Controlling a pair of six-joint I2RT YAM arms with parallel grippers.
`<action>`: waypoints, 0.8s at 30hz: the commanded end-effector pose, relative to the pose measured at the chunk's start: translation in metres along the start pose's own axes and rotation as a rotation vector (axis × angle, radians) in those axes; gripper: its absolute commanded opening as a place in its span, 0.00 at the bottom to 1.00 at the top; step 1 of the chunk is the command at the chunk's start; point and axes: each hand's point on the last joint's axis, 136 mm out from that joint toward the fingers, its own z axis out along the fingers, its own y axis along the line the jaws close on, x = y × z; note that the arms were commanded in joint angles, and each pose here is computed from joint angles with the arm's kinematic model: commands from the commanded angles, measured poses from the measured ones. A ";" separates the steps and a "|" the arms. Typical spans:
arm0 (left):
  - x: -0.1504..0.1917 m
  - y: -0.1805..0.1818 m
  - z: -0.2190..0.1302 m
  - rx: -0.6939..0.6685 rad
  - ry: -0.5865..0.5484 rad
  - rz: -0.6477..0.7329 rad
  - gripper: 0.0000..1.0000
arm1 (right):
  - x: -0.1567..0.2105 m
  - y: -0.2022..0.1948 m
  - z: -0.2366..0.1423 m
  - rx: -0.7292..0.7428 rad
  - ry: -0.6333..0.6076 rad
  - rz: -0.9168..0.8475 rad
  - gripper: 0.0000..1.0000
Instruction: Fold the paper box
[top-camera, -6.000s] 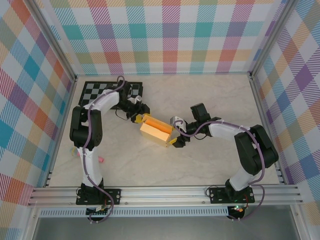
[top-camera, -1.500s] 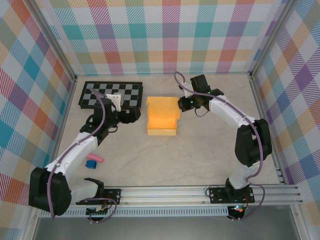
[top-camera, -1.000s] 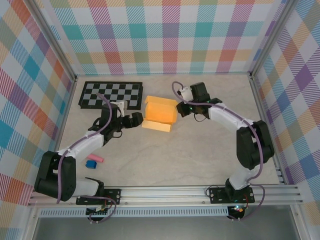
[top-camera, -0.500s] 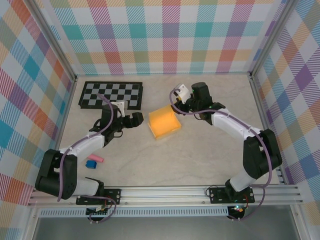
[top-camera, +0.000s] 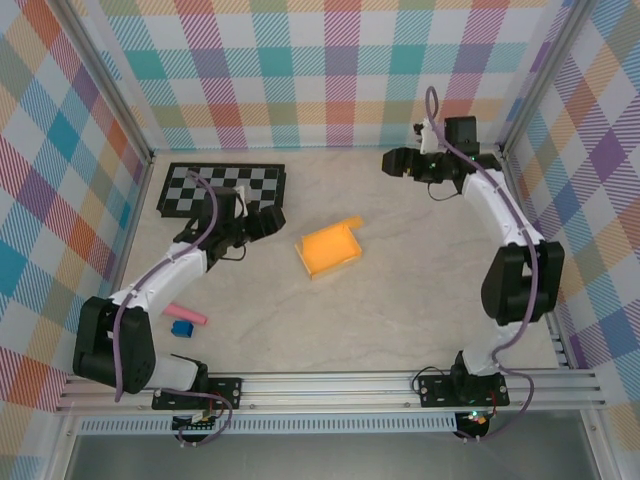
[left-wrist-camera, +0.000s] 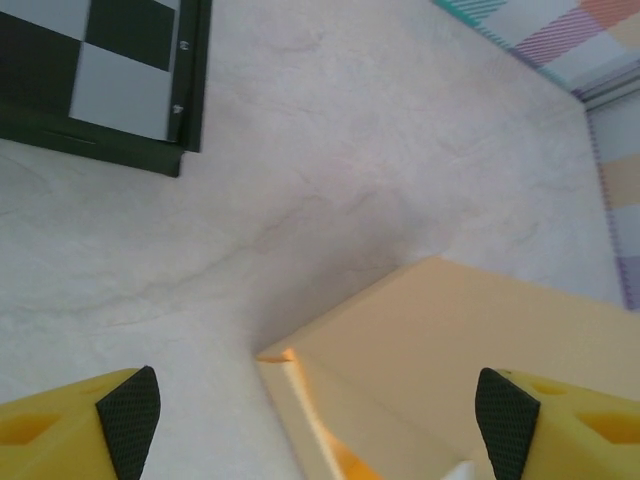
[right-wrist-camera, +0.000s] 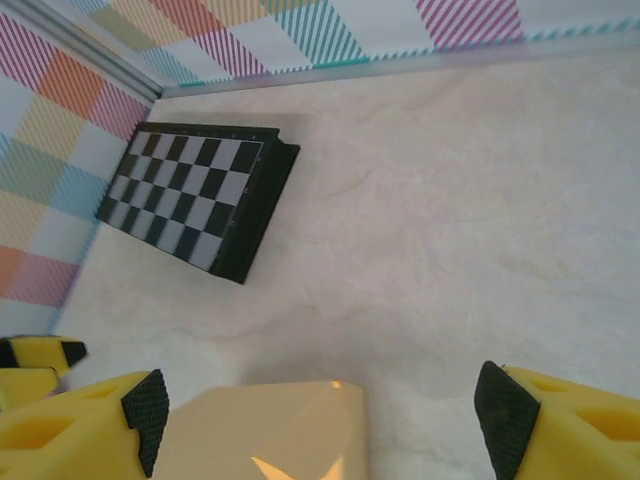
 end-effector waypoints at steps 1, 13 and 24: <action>0.042 0.007 0.004 -0.051 0.249 -0.299 0.83 | 0.061 0.011 0.028 -0.119 0.303 0.382 0.84; 0.067 -0.008 0.047 -0.057 0.319 -0.479 0.79 | 0.108 0.035 0.093 -0.213 0.542 0.578 0.87; 0.058 -0.007 0.068 -0.062 0.275 -0.499 0.75 | 0.127 0.049 0.098 -0.223 0.599 0.621 0.86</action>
